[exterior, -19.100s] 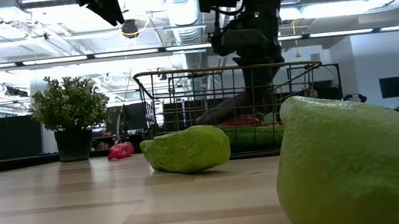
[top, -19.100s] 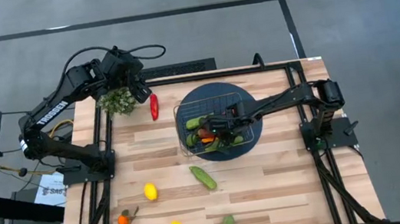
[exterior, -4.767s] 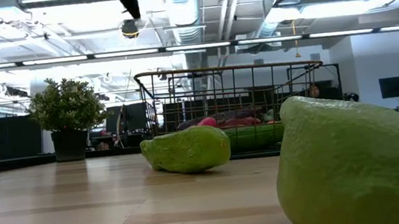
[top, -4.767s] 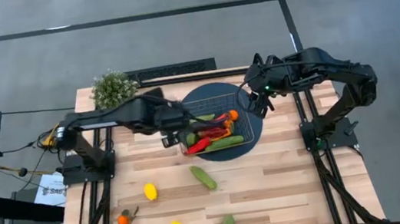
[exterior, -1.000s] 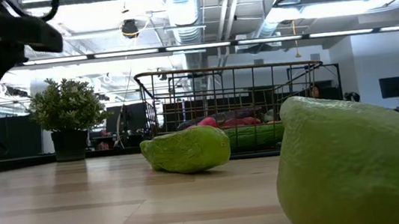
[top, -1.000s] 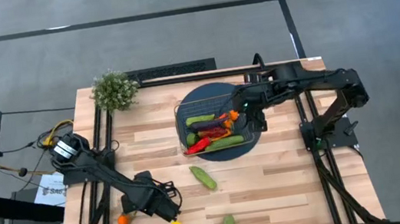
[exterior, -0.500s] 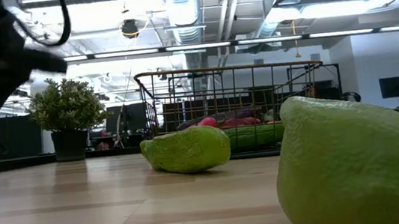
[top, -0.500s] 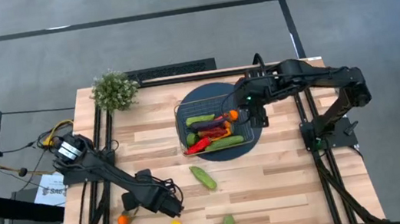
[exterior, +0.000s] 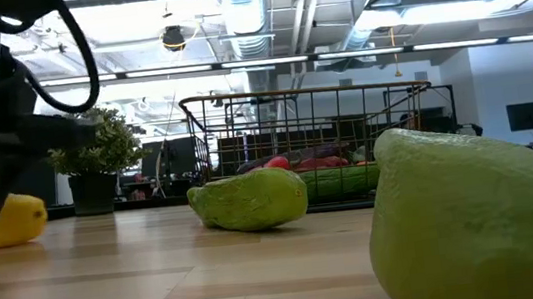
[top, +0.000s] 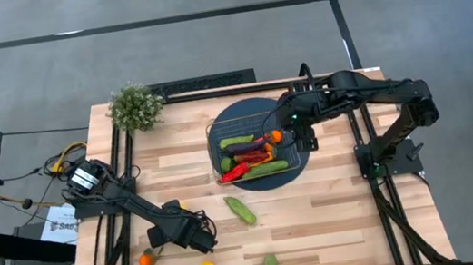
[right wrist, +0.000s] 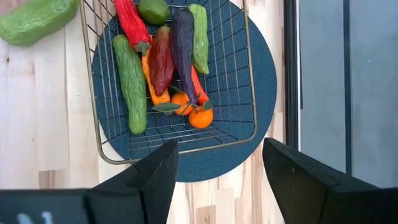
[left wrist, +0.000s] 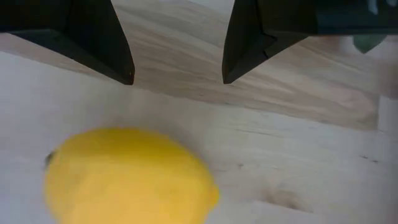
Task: Build produce basket
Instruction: Put the top lemon into the wire basket
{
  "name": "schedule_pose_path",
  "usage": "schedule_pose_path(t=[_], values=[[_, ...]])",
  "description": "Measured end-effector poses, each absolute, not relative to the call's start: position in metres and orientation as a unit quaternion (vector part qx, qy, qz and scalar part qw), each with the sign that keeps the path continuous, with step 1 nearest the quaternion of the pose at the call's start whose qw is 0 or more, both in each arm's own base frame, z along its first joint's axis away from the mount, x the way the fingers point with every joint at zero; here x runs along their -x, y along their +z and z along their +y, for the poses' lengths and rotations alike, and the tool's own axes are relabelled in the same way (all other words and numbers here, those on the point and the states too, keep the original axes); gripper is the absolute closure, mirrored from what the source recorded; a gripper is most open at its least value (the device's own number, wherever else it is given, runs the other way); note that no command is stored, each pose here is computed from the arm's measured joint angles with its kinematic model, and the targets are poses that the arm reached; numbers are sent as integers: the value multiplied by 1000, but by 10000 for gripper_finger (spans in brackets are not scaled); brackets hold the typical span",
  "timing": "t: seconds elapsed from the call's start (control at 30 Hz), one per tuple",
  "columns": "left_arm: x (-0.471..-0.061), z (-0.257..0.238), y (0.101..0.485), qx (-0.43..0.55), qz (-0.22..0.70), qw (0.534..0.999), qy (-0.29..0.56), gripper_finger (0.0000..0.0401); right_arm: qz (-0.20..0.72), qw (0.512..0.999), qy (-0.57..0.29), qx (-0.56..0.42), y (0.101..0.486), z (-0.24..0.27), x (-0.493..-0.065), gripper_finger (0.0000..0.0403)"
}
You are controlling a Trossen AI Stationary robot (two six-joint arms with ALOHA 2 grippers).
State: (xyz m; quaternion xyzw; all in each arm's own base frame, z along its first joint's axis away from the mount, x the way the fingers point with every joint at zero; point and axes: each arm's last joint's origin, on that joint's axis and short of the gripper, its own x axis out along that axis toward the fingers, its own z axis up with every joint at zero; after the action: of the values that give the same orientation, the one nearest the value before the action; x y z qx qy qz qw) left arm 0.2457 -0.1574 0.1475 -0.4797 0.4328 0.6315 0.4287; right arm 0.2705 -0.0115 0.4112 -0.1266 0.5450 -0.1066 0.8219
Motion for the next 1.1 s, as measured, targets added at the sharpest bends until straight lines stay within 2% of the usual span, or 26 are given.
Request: schedule_pose_path(t=[0.13,0.23,0.33,0.47,0.6,0.73,0.9,1.1], values=[[-249,-158,155,474,423,444,632,169,546,821,-106,126,411,-11,-270,148],[-253,-160,167,447,439,478,615,169,546,821,-106,126,411,-11,-270,148],[-259,-161,183,394,473,537,577,169,546,822,-110,120,411,-11,-270,148],[-261,-152,199,300,532,570,550,169,543,825,-120,105,411,-11,-270,148],[-264,-140,207,206,613,603,468,169,537,828,-140,74,411,-11,-271,148],[-272,-128,211,135,650,646,377,170,531,831,-163,38,411,-11,-271,148],[-272,-111,202,65,692,647,314,170,522,832,-188,-4,411,-10,-271,148],[-253,-103,191,54,724,640,252,170,511,831,-216,-49,411,-10,-271,148]])
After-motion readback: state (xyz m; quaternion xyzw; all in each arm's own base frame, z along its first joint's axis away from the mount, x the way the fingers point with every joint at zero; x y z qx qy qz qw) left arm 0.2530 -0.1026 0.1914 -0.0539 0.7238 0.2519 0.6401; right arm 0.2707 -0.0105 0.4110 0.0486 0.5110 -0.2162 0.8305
